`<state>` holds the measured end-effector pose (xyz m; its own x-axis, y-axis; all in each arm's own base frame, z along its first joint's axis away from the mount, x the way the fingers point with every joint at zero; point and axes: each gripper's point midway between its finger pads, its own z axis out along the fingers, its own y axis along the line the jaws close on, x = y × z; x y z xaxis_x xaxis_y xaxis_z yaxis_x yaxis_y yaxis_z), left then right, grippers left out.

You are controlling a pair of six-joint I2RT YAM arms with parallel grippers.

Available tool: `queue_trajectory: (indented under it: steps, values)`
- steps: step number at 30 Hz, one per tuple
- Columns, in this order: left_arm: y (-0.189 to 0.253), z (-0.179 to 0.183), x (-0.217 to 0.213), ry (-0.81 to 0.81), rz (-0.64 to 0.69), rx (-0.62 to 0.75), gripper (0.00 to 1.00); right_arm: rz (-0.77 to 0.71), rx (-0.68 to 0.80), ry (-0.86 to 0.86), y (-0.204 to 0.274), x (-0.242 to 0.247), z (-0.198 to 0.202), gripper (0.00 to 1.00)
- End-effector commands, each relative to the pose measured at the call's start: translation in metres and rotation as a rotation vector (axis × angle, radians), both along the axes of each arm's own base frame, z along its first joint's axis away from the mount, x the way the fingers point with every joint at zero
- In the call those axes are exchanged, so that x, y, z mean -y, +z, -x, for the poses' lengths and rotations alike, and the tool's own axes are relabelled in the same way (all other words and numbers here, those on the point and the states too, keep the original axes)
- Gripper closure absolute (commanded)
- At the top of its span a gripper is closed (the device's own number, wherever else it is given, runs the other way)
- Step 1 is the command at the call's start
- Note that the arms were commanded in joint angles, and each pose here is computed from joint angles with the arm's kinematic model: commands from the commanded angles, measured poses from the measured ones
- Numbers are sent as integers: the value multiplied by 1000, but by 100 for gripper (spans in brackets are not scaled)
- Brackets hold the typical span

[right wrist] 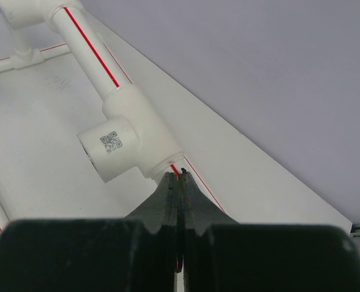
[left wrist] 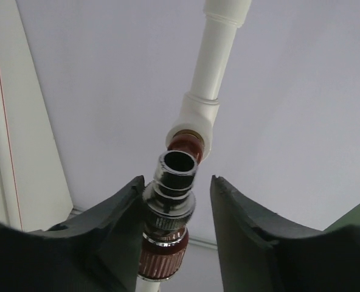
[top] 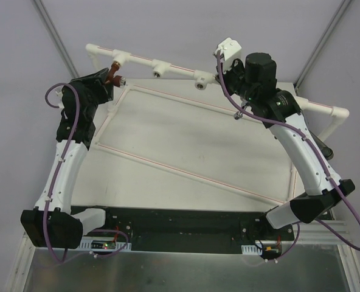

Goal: Install the water faucets

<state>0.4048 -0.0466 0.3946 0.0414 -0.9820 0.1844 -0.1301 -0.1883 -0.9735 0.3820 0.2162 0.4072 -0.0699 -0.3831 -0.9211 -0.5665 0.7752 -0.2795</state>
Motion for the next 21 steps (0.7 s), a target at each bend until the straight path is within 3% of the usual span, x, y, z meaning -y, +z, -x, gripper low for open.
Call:
queue_trajectory:
  steps: [1, 6, 8, 14, 18, 21]
  values:
    - [27, -4, 6, -34, 68, 120, 58, 139, -158, -77, -63, 17, -9, 100]
    - [11, -11, 6, -37, -25, 138, 90, 145, -159, -78, -64, 17, -11, 100]
    - [2, -14, 7, -46, -78, 148, 98, 148, -157, -83, -64, 18, -11, 100]
    - [-30, -21, 17, -125, -367, 178, 100, 153, -154, -81, -64, 18, -11, 100]
    - [-46, -23, 24, -194, -675, 230, 100, 159, -153, -81, -65, 19, -11, 100]
    - [-57, -24, 32, -283, -985, 297, 100, 156, -149, -77, -63, 19, -10, 100]
